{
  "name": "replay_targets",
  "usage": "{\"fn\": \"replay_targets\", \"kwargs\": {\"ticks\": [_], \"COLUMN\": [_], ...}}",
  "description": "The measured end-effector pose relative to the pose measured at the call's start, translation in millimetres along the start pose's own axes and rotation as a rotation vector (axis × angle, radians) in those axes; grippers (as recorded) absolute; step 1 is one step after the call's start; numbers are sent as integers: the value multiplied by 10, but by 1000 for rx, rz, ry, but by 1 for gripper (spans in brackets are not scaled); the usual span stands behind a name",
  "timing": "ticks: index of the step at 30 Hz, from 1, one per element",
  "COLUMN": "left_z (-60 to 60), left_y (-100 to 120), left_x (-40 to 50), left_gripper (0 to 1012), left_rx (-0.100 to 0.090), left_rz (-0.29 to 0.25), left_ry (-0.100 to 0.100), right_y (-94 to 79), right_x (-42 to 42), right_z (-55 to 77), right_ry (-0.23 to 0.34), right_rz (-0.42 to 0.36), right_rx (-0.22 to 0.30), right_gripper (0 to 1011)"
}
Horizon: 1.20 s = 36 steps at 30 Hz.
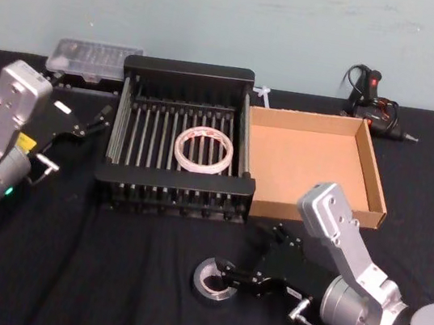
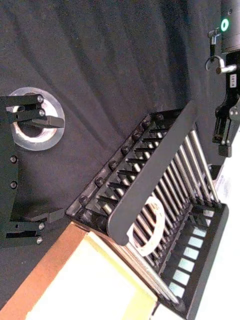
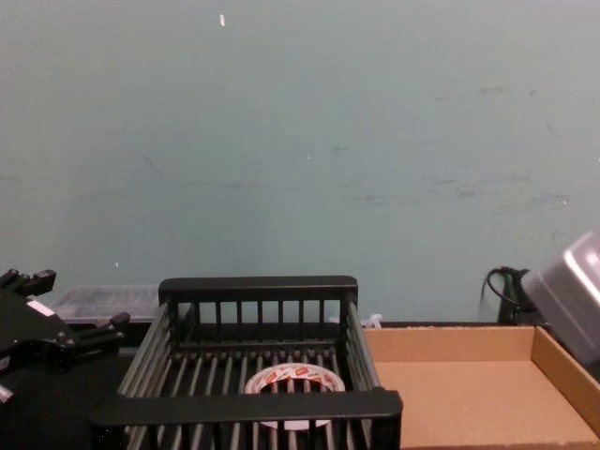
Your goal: Pick up the white tape and place it into the black box , Pick up the silver tape and place it into the brown box.
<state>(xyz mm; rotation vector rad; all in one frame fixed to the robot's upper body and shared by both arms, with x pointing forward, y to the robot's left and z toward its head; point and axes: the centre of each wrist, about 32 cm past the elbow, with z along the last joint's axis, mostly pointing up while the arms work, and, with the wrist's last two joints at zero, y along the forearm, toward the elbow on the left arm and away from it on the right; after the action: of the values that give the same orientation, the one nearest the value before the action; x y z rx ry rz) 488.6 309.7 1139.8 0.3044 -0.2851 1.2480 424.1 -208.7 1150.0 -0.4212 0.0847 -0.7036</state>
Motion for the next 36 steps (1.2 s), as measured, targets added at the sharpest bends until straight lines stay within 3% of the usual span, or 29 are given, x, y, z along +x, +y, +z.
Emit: {"fn": "replay_targets", "kwargs": {"ticks": [36], "left_z": [0], "left_y": [0], "left_x": [0], "left_gripper": [1001], "left_rx": [0], "left_rz": [0], "left_ry": [0], "right_y": [142], "right_x": [-2], "right_z": [-26], "right_ry": [22], "right_rz": [30], "right_rx": [-64], "right_gripper": [1000]}}
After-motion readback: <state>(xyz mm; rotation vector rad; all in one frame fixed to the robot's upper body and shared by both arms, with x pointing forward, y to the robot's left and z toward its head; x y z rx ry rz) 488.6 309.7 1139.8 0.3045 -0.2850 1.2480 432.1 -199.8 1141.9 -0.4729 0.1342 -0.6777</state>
